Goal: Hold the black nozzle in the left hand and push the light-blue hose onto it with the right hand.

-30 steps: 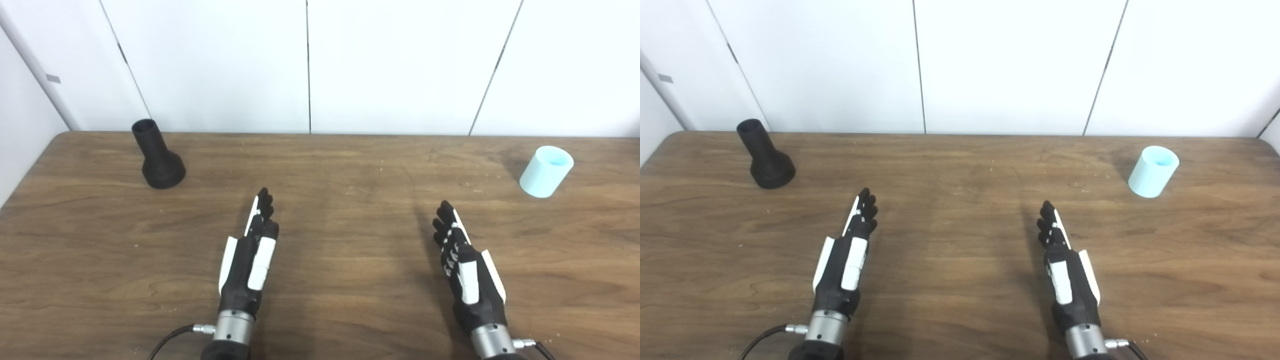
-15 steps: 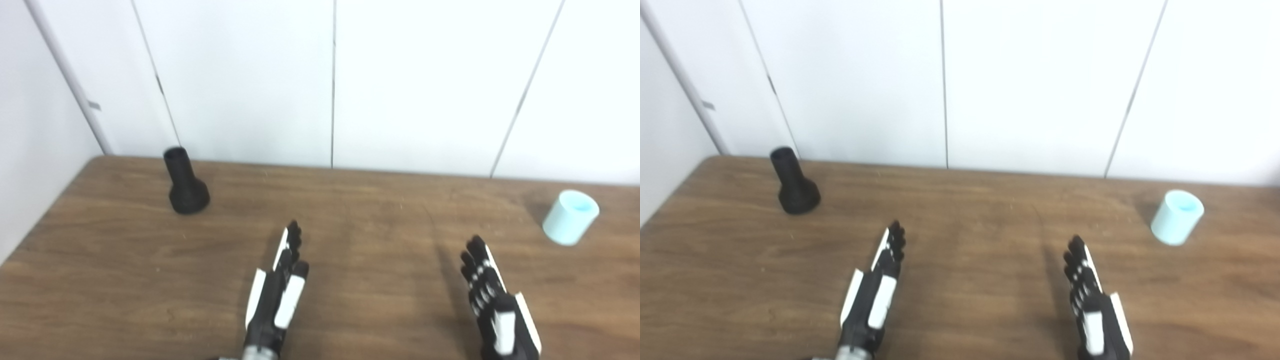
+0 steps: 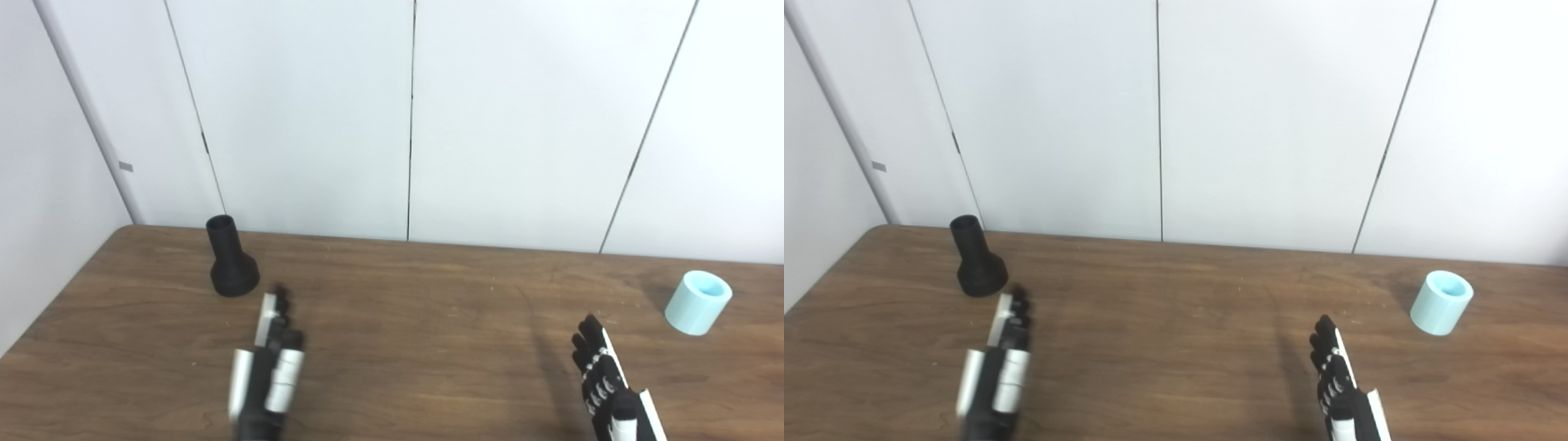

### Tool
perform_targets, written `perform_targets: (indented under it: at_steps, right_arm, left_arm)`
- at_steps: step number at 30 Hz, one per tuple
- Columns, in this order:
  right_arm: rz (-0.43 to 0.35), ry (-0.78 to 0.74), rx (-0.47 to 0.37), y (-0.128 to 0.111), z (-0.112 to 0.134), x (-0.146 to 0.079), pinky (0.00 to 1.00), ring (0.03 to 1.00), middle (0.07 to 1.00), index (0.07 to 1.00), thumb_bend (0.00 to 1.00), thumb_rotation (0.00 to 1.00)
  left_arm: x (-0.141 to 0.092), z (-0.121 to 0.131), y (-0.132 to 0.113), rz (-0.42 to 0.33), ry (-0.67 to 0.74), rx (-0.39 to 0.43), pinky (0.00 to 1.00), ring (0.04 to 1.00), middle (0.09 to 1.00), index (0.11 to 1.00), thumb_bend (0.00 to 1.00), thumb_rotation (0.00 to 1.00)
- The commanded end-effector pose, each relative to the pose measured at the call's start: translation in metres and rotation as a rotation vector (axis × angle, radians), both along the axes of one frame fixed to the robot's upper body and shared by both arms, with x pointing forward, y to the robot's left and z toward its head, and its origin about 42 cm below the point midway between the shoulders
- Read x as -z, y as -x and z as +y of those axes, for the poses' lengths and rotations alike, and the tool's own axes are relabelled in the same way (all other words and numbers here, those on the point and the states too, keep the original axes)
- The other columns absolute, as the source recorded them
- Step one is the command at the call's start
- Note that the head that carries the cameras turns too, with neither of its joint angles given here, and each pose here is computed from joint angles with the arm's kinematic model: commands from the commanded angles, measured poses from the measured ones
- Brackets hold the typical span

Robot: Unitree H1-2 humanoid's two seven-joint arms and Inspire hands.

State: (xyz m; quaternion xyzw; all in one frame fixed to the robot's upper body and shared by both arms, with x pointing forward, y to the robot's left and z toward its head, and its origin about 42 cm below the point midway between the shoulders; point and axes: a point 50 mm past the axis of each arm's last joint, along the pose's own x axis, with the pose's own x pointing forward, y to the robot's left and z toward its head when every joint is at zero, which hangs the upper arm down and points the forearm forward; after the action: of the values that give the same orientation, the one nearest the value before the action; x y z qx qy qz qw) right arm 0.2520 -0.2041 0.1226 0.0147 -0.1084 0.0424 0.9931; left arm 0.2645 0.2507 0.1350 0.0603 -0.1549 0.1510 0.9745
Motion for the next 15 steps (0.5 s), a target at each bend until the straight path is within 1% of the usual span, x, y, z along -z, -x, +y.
perform_targets:
  at_steps: [1,3,7,10,11,12,13,14,15]
  right_arm:
    - [0.103,-0.005,0.013,0.015,0.002,0.032,1.0,1.0,1.0,1.0,0.77,1.0]
    - [0.102,-0.004,0.011,0.015,0.003,0.032,1.0,1.0,1.0,1.0,0.77,1.0]
    - [0.103,-0.004,0.009,0.016,0.003,0.032,1.0,1.0,1.0,1.0,0.77,1.0]
    - [0.103,-0.004,0.007,0.017,0.004,0.031,1.0,1.0,1.0,1.0,0.77,1.0]
    - [0.104,-0.003,0.006,0.017,0.004,0.031,1.0,1.0,1.0,1.0,0.77,1.0]
    - [0.105,-0.002,0.005,0.017,0.004,0.031,1.0,1.0,1.0,1.0,0.77,1.0]
    - [0.105,-0.002,0.005,0.017,0.004,0.032,1.0,1.0,1.0,1.0,0.77,1.0]
    - [0.106,-0.001,0.004,0.017,0.004,0.032,1.0,1.0,1.0,1.0,0.77,1.0]
    - [0.106,-0.001,0.004,0.017,0.004,0.033,1.0,1.0,1.0,1.0,0.77,1.0]
  left_arm:
    - [0.0,0.01,-0.004,-0.04,-0.002,-0.048,1.0,1.0,1.0,1.0,0.75,0.85]
    - [-0.003,0.02,-0.009,-0.047,-0.019,-0.084,1.0,1.0,0.999,1.0,0.74,0.84]
    - [-0.008,0.032,-0.017,-0.052,-0.045,-0.12,1.0,1.0,0.988,1.0,0.71,0.83]
    - [-0.015,0.045,-0.025,-0.064,-0.066,-0.155,1.0,1.0,0.986,1.0,0.69,0.79]
    - [-0.017,0.05,-0.03,-0.071,-0.068,-0.17,0.85,0.973,0.982,1.0,0.69,0.75]
    - [-0.018,0.056,-0.035,-0.077,-0.067,-0.182,0.72,0.921,0.98,1.0,0.69,0.73]
    - [-0.019,0.059,-0.038,-0.08,-0.064,-0.189,0.63,0.858,0.979,1.0,0.68,0.7]
    - [-0.019,0.063,-0.041,-0.082,-0.064,-0.195,0.6,0.837,0.979,1.0,0.68,0.69]
    - [-0.019,0.068,-0.045,-0.081,-0.065,-0.204,0.58,0.779,0.977,1.0,0.68,0.69]
